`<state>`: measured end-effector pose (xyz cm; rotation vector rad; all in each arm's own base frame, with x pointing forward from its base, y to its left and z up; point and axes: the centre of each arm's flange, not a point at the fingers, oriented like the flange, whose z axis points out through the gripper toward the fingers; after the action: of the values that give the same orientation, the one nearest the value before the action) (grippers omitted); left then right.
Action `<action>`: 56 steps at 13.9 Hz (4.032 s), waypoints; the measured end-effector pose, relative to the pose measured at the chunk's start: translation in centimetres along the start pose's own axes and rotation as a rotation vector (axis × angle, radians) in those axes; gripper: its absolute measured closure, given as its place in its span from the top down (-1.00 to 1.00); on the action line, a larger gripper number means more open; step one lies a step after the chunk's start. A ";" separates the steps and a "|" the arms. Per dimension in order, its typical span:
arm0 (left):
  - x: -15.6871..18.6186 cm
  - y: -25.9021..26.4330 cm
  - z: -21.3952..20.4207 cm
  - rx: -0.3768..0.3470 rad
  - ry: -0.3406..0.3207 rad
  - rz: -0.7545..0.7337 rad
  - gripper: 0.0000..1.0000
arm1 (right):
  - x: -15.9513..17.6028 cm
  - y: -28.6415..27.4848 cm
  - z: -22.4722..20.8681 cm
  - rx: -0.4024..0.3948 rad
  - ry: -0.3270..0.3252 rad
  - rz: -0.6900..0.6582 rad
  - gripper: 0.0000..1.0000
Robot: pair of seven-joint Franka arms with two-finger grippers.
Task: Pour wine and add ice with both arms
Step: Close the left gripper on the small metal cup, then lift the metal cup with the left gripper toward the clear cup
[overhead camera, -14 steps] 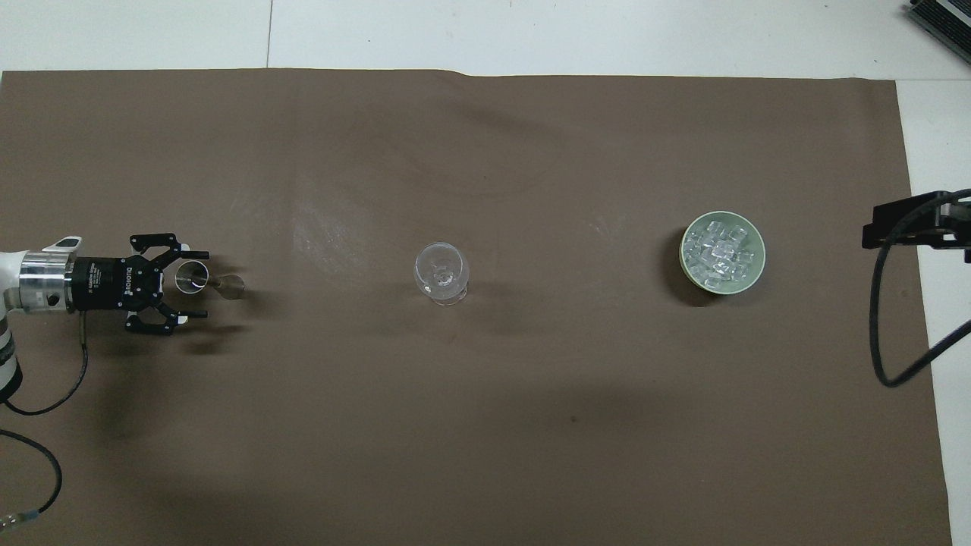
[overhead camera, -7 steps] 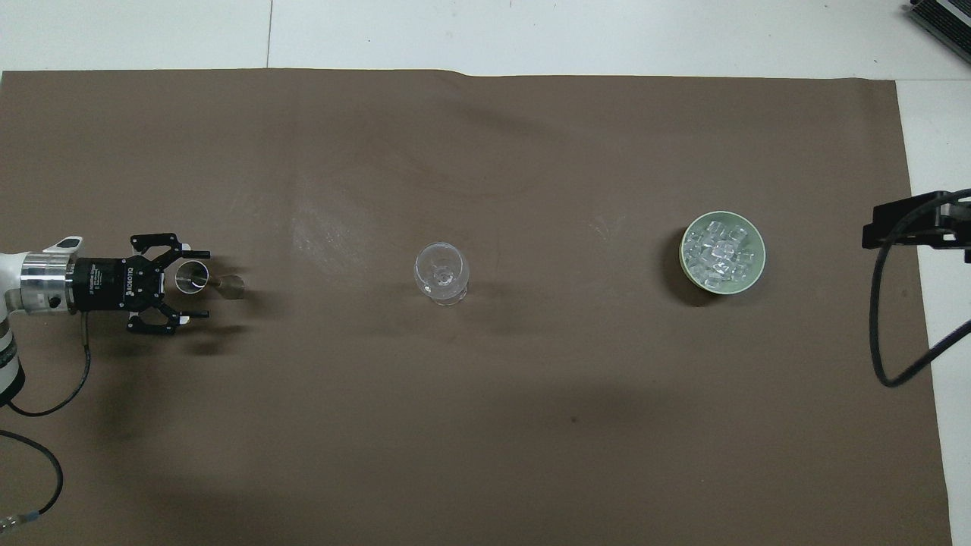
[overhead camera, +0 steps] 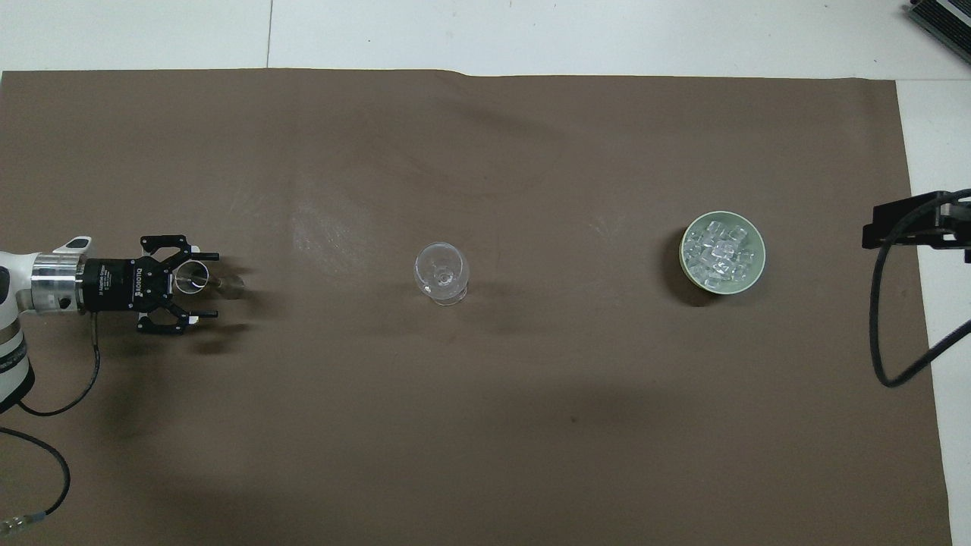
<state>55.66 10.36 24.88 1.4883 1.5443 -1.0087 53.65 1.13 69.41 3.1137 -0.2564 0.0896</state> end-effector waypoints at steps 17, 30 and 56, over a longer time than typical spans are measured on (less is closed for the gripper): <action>-0.1 0.0 -0.3 -0.006 0.004 0.007 -0.02 | 0.0 0.0 0.0 0.000 0.000 0.000 1.00; 0.0 0.1 -0.4 -0.017 0.016 0.007 -0.56 | 0.0 0.0 0.0 0.000 0.000 0.000 1.00; -9.6 1.1 -1.0 -0.014 -0.051 -0.035 -0.56 | 0.0 0.0 0.0 0.000 0.000 0.000 1.00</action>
<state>57.17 7.36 34.00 1.4195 1.5426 -1.0456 53.65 1.13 69.41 3.1137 -0.2564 0.0896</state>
